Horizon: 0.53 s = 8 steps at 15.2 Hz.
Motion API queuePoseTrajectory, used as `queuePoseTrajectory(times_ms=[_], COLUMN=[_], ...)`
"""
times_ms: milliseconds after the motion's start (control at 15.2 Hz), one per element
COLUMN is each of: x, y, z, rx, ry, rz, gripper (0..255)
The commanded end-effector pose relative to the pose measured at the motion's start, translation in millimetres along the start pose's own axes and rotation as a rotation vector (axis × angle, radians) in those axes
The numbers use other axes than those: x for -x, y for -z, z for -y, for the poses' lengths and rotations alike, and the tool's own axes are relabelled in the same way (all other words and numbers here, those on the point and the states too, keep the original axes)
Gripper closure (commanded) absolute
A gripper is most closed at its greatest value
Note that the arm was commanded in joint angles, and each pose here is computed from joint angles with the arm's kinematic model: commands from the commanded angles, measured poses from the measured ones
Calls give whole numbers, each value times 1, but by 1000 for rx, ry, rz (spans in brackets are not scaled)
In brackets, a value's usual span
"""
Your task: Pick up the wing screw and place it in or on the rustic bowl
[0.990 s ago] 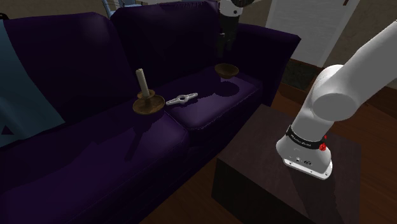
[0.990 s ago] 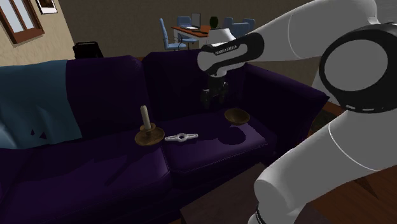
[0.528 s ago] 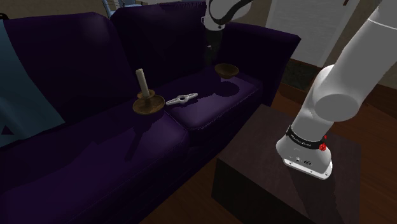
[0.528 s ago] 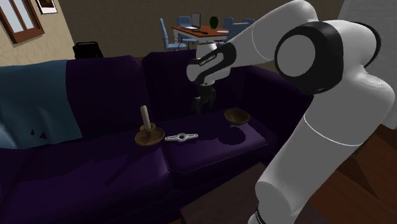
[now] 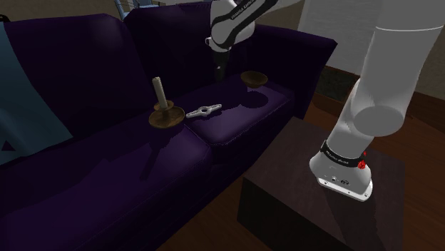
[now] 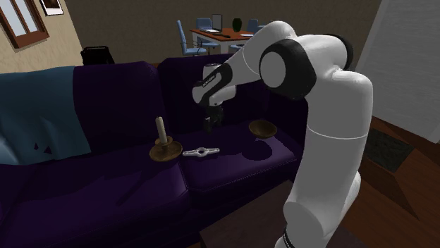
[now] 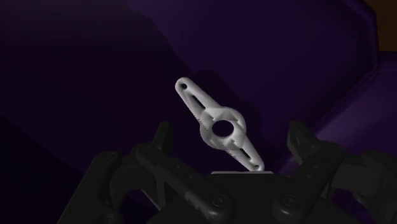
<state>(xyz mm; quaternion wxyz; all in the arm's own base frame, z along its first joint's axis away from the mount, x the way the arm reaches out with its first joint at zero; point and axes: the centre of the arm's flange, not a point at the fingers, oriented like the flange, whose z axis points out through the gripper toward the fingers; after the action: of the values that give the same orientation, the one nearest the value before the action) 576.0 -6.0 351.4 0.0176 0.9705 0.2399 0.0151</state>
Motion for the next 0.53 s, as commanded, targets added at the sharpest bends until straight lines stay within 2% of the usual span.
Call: queuePoseTrajectory(times_ms=[0, 462], x=[-18, -81], y=[-21, -88], z=[2, 15], rx=[-3, -15], ry=[53, 233], rz=[2, 12], gripper=[0, 0])
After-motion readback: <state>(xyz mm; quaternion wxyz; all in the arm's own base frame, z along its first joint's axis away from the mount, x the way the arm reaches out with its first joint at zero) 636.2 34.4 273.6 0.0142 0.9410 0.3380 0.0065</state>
